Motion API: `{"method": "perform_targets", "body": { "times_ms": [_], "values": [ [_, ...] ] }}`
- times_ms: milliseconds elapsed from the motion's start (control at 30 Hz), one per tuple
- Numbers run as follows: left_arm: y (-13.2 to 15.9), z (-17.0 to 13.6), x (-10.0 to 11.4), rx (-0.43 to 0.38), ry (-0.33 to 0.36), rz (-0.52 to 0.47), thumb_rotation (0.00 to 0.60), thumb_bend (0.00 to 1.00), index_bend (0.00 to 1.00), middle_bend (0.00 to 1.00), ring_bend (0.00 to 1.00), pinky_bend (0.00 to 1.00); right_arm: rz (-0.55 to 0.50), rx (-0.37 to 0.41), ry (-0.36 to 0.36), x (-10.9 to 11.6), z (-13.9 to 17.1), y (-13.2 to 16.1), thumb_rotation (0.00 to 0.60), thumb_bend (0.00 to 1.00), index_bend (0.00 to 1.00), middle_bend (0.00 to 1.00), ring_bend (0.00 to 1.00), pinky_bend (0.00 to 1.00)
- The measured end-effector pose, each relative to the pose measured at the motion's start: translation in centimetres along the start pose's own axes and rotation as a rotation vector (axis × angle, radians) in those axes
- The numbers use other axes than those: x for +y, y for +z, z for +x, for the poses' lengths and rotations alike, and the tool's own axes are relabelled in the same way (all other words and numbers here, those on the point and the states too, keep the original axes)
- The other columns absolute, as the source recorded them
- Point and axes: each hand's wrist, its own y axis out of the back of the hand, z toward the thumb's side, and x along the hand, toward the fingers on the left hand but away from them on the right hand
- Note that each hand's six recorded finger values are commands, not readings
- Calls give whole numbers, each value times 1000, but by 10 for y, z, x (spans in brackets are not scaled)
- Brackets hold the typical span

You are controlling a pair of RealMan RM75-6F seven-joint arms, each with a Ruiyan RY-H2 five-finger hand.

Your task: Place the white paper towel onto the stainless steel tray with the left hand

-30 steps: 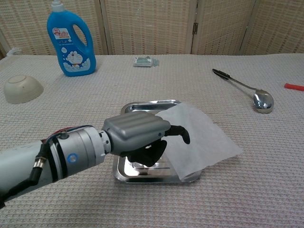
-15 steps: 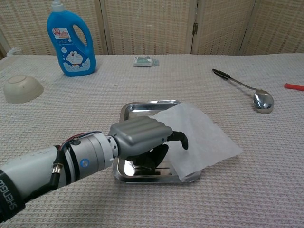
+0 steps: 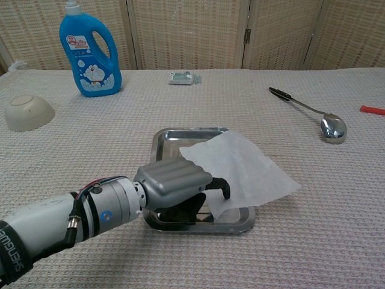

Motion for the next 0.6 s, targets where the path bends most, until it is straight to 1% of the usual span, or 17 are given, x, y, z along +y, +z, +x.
{"method": "perform_targets", "body": {
  "times_ms": [300,600],
  "values": [
    [-7,-11,1,25,-6,42,600,1000,315,1000,1000,1000,4,7,13,-4,1,2,600,315,0,0,0,0],
    [-15,-31,4,54,-7,81,600,1000,322,1000,1000,1000,13,17,13,-6,2,5,600,316,0,0,0,0]
  ]
}}
